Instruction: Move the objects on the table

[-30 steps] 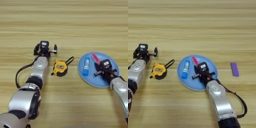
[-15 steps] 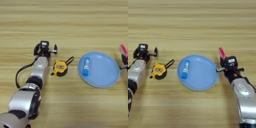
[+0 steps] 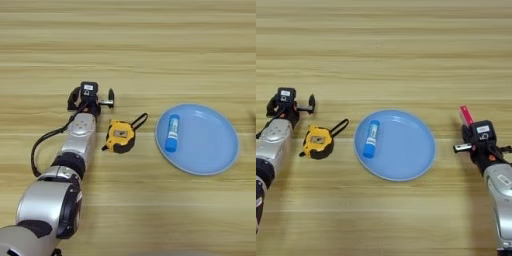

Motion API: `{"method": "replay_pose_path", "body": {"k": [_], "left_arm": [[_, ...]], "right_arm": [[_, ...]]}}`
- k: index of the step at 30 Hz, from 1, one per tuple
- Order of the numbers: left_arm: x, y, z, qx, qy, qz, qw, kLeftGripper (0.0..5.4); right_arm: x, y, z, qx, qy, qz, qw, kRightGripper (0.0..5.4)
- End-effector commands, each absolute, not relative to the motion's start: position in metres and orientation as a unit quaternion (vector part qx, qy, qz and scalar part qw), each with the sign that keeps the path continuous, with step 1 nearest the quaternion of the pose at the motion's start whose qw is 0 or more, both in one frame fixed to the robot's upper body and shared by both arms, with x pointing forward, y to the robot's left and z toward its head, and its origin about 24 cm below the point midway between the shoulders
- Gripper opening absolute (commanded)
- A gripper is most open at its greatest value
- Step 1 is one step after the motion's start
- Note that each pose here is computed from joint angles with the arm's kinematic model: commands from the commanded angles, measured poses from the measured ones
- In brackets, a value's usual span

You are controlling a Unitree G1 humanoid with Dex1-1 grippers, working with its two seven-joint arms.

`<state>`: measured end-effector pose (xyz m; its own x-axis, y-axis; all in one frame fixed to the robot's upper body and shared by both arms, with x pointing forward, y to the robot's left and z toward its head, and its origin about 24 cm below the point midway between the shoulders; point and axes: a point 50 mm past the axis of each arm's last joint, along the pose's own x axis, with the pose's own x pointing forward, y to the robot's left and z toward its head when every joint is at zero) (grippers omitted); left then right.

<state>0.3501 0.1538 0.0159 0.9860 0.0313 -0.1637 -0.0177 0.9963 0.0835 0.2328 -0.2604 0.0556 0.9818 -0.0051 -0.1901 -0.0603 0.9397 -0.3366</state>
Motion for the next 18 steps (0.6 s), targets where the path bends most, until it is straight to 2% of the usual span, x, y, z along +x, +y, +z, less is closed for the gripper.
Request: {"method": "replay_pose_path", "body": {"k": [1, 18], "left_arm": [[0.354, 0.151, 0.021, 0.049, 0.076, 0.008, 0.996, 5.4], [0.354, 0.152, 0.021, 0.05, 0.076, 0.009, 0.996, 5.4]], "right_arm": [[0.234, -0.258, 0.053, -0.175, 0.098, 0.024, 0.979, 0.75], [0.236, -0.253, 0.04, -0.168, 0.113, 0.04, 0.978, 0.75]]}}
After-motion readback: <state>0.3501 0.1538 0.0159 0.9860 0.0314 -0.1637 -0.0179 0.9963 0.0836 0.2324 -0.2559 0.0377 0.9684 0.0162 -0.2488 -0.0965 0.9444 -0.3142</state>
